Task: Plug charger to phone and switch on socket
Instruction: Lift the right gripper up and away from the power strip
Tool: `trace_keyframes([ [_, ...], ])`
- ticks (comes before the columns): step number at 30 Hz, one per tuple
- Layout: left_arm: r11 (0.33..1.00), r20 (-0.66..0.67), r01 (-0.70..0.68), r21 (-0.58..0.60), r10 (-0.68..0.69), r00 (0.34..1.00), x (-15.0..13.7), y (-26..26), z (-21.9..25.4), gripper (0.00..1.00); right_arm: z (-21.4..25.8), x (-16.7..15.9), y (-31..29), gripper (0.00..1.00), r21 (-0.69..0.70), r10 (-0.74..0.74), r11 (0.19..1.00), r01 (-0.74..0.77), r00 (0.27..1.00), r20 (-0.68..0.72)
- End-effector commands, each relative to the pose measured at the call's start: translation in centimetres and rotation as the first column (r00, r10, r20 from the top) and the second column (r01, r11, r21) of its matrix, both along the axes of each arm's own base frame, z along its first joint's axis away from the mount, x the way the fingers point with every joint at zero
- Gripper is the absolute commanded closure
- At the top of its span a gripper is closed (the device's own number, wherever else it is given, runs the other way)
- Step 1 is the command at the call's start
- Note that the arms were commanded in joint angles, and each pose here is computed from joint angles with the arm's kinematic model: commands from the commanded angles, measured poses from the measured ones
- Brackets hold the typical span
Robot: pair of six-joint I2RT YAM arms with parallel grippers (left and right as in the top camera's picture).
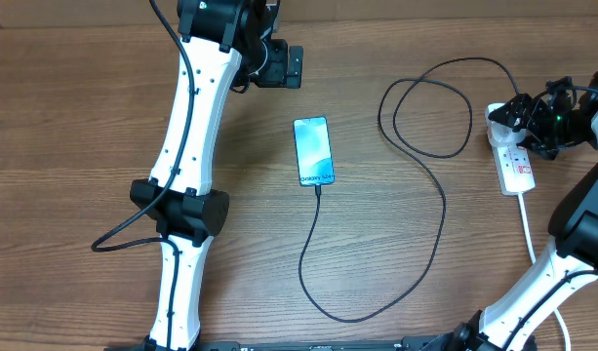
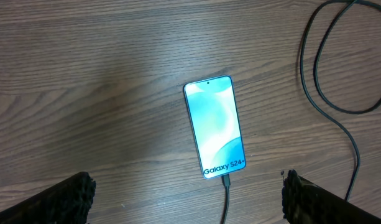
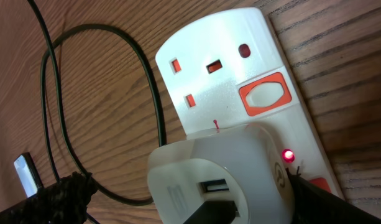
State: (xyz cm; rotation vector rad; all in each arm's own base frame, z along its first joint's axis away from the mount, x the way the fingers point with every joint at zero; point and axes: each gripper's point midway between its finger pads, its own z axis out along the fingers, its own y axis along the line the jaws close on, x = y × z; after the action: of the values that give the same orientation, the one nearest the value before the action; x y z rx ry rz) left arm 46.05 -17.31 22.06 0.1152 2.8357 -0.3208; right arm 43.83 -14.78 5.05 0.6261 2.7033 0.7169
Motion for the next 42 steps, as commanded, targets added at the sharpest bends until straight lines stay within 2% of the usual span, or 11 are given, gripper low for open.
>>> trace_keyframes([
  [1, 1.0, 0.026, 0.005, 0.011, -0.005, 1.0, 0.2, 0.4, 0.6, 0.0, -1.6, -0.9, 1.9, 0.0, 0.047, 0.01, 0.999, -0.007, 0.998, -0.07],
  [14, 1.0, 0.026, 0.005, 0.011, -0.005, 1.0, 0.2, 0.4, 0.6, 0.0, 2.3, -1.5, -3.7, 0.0, -0.057, -0.089, 0.995, 0.084, 0.992, -0.088],
  [26, 1.0, 0.025, 0.005, 0.011, -0.005, 1.0, 0.2, 0.4, 0.6, 0.0, 6.0, -1.3, -4.5, 0.0, -0.097, -0.098, 0.991, 0.089, 0.992, -0.085],
  [42, 1.0, 0.026, 0.005, 0.011, -0.005, 1.0, 0.2, 0.4, 0.6, 0.01, 6.1, -3.0, -4.6, 0.0, -0.127, -0.126, 0.986, 0.105, 0.977, -0.171],
])
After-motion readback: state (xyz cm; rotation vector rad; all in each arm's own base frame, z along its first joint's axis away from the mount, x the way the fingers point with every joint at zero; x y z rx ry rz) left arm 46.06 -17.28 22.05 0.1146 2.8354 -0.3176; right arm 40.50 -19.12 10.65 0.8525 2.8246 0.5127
